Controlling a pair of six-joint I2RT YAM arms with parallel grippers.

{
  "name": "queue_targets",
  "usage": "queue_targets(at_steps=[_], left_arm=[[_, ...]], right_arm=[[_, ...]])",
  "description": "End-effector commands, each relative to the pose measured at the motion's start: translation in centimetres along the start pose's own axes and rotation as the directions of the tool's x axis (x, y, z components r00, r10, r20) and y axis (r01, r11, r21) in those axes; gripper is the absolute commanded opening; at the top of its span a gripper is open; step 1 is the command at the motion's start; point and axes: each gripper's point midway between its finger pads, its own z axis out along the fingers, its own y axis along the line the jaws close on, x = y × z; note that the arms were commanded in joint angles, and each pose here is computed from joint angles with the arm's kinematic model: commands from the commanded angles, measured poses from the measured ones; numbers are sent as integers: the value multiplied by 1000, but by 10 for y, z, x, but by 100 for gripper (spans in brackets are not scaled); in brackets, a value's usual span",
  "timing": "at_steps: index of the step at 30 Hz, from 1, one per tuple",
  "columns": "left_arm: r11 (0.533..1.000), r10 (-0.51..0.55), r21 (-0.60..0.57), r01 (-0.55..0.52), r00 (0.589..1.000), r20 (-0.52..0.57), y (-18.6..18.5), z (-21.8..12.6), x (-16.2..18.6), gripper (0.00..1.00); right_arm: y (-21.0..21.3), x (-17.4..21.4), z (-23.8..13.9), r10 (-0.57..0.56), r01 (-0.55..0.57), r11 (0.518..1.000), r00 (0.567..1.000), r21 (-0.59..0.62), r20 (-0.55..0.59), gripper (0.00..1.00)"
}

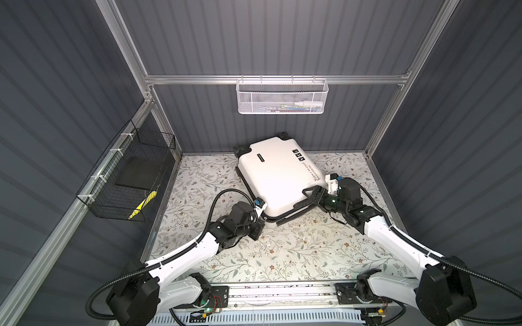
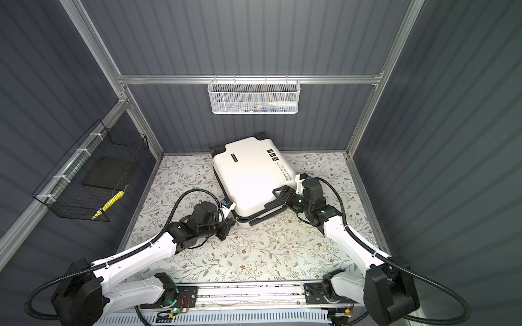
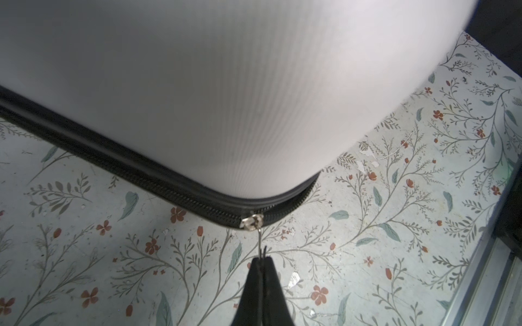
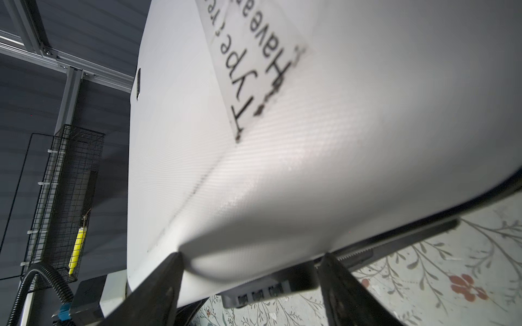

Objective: Pack the luggage

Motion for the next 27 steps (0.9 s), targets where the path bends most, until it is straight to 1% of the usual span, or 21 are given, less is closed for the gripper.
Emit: queue_targets(at_steps=[1,5,7,8,11,16,20,24,27], left_arm=[[1000,-18,6,18,1000,-13,-4,3,5,0],[998,-26,-60,27,1000,12,6,-5,-1,0],[995,-21,-97,24,999,26,12,-11,-5,9],[993,-20,-114,24,999,36,14,-14,-7,17],[989,-6,-144,13,998,55,18,-22,-11,31],[985,26,-173,-13,997,71,23,-31,-11,49],[990,34,-139,-23,996,83,18,-27,-6,52],[995,-4,-96,14,995,101,13,-20,0,52],[996,-41,-69,51,989,141,10,-16,0,52]], right_arm=[[-2,6,1,-14,15,1000,999,27,-30,78],[-3,0,-8,-24,24,999,1000,41,-11,79],[-6,-4,-13,-18,18,999,1000,46,0,80],[-6,-6,-16,-16,16,999,1000,46,6,80],[-10,-11,-23,-9,7,998,1000,55,22,81],[-10,-26,-43,-13,9,999,997,54,73,82],[-16,-40,-52,-5,-1,998,995,65,102,82],[-21,-53,-59,-11,0,996,992,87,123,83],[-24,-65,-62,-9,-4,995,991,98,136,83]])
